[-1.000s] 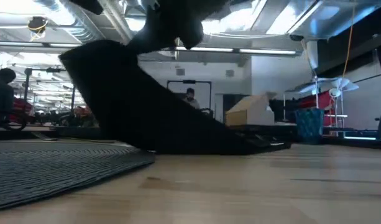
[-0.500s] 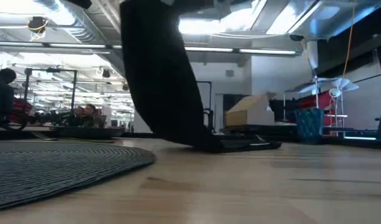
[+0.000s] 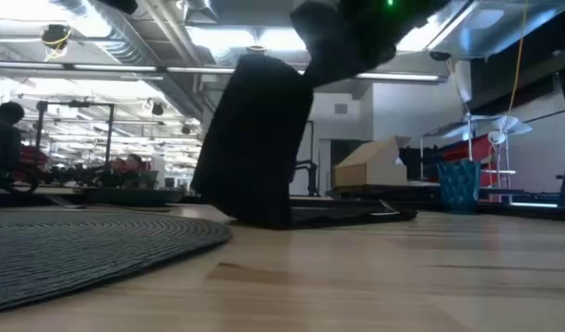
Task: Set table place
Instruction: Fold the black table napkin
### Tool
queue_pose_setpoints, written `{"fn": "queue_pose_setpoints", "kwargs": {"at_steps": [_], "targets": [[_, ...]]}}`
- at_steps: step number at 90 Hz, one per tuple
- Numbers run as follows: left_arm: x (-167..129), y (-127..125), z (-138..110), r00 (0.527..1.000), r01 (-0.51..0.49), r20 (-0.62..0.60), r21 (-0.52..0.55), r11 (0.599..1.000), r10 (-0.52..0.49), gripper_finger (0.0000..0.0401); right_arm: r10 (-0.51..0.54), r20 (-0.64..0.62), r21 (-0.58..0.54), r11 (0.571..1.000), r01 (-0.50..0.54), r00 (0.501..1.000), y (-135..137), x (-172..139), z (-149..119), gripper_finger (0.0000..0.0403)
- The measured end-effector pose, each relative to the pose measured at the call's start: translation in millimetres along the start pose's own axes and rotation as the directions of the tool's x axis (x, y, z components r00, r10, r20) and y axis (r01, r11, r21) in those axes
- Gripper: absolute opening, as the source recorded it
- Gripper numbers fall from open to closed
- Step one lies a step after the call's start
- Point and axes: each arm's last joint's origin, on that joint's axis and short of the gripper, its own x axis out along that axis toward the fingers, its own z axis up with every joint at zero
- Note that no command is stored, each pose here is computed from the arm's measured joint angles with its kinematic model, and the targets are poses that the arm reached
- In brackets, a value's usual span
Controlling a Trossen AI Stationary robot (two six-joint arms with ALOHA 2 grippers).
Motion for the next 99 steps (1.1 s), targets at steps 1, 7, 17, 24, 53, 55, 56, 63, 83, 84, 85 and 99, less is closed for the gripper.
{"fn": "queue_pose_setpoints", "kwargs": {"at_steps": [1, 7, 17, 24, 53, 55, 56, 63, 83, 84, 85, 99], "targets": [[0.0, 0.0, 0.0, 1.000, 0.000, 0.000, 0.000, 1.000, 0.000, 0.0000, -0.002, -0.002, 0.001, 1.000, 0.002, 1.000, -0.2, 0.1, -0.8, 0.0000], [0.2, 0.2, 0.1, 1.000, -0.001, -0.001, -0.002, 1.000, 0.001, 0.0000, -0.032, -0.019, 0.007, 0.999, 0.032, 0.999, -2.5, 0.9, -4.8, 0.0000], [0.2, 0.2, 0.1, 1.000, -0.001, -0.001, -0.008, 1.000, 0.001, 0.0000, -0.095, -0.049, 0.011, 0.995, 0.096, 0.994, -7.0, -0.1, -12.0, 0.0000], [0.3, 0.1, 0.0, 1.000, -0.001, -0.001, -0.007, 1.000, 0.001, 0.0000, -0.117, -0.077, 0.013, 0.993, 0.118, 0.990, -12.0, -2.8, -15.6, 0.0000], [0.5, 0.3, 0.0, 1.000, -0.001, -0.003, -0.019, 1.000, 0.001, 0.0000, -0.183, -0.147, 0.040, 0.981, 0.191, 0.972, -26.4, -9.8, -25.4, 0.0000], [0.5, 0.3, 0.0, 1.000, -0.001, -0.003, -0.019, 1.000, 0.001, 0.0000, -0.187, -0.152, 0.043, 0.980, 0.196, 0.970, -27.3, -10.3, -26.1, 0.0000], [0.5, 0.3, 0.0, 1.000, -0.001, -0.003, -0.020, 1.000, 0.001, 0.0000, -0.190, -0.155, 0.043, 0.979, 0.198, 0.970, -27.8, -10.6, -26.6, 0.0000], [0.5, 0.2, -0.1, 1.000, -0.002, -0.003, -0.026, 1.000, 0.002, 0.0000, -0.211, -0.181, 0.046, 0.974, 0.223, 0.961, -31.7, -12.5, -31.0, 0.0000], [0.6, 0.3, -0.4, 1.000, -0.003, -0.005, -0.025, 1.000, 0.003, 0.0000, -0.243, -0.220, 0.068, 0.962, 0.264, 0.945, -36.1, -22.9, -43.0, 0.0000], [0.6, 0.3, -0.4, 1.000, -0.003, -0.005, -0.025, 1.000, 0.003, 0.0000, -0.246, -0.220, 0.074, 0.961, 0.267, 0.944, -36.5, -22.8, -44.0, 0.0000], [0.6, 0.3, -0.3, 1.000, -0.003, -0.004, -0.026, 1.000, 0.003, 0.0000, -0.248, -0.221, 0.077, 0.960, 0.270, 0.943, -36.8, -22.9, -45.4, 0.0000], [0.6, 0.3, -0.3, 1.000, -0.003, -0.004, -0.030, 1.000, 0.003, 0.0000, -0.254, -0.251, 0.116, 0.950, 0.289, 0.934, -39.1, -24.4, -65.5, 0.0000]]}}
